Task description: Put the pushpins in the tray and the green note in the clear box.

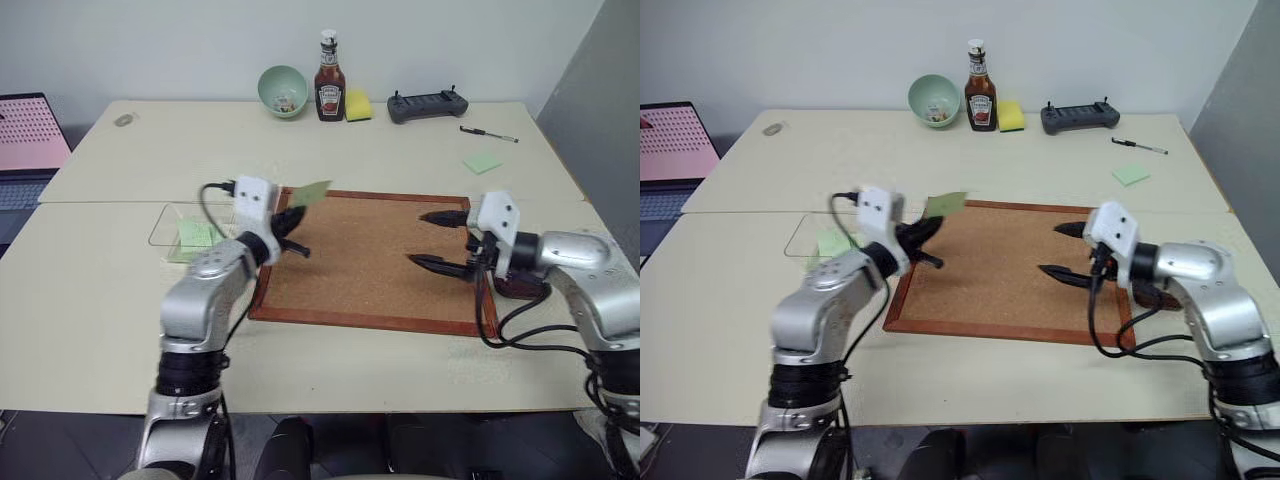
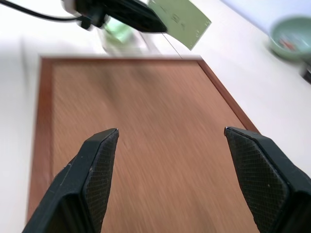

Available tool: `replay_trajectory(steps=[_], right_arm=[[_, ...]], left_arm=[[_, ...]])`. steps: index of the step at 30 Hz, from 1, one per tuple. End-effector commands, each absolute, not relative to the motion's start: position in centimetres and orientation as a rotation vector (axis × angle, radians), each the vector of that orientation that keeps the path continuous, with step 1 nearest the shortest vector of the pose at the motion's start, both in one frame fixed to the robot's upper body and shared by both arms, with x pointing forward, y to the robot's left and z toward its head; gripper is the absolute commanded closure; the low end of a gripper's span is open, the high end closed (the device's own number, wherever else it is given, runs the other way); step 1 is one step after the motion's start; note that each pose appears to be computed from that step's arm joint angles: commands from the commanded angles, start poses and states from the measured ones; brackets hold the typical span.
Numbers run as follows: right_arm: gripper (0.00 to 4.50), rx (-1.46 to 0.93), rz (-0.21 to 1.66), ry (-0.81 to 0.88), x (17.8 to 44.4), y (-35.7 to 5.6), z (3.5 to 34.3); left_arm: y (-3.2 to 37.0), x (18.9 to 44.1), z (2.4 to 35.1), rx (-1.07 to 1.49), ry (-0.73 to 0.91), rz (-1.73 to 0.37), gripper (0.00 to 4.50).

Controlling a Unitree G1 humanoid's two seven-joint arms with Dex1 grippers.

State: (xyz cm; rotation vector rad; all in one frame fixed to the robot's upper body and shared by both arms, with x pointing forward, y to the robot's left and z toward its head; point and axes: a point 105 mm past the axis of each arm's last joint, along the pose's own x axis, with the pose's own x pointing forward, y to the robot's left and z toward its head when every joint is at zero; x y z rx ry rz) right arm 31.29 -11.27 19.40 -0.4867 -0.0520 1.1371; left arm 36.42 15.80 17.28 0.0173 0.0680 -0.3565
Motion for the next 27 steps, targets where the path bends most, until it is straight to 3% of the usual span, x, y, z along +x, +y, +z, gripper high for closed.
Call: replay_trajectory(steps=[1, 7, 14, 16, 27], right_arm=[[0.81, -0.460, 1.260, -0.111, 30.9, -8.0, 19.8], [0.81, -0.438, 1.330, -0.132, 30.7, -6.0, 19.5], [0.81, -0.433, 1.350, -0.148, 30.8, -4.9, 19.7], [0.80, -0.433, 1.346, -0.149, 30.8, -4.9, 19.8], [0.80, -0.440, 1.321, -0.151, 31.3, -5.2, 20.2]], left_arm=[[22.4, 35.1, 18.3, 0.090, 0.056, -0.120, 4.50], [26.6, 34.1, 18.5, 0.147, 0.093, 0.004, 4.50], [26.7, 34.3, 17.2, 0.144, 0.162, -0.016, 4.50], [26.5, 34.3, 17.1, 0.138, 0.167, -0.020, 3.87], [26.0, 34.3, 17.4, 0.116, 0.158, -0.033, 1.67]])
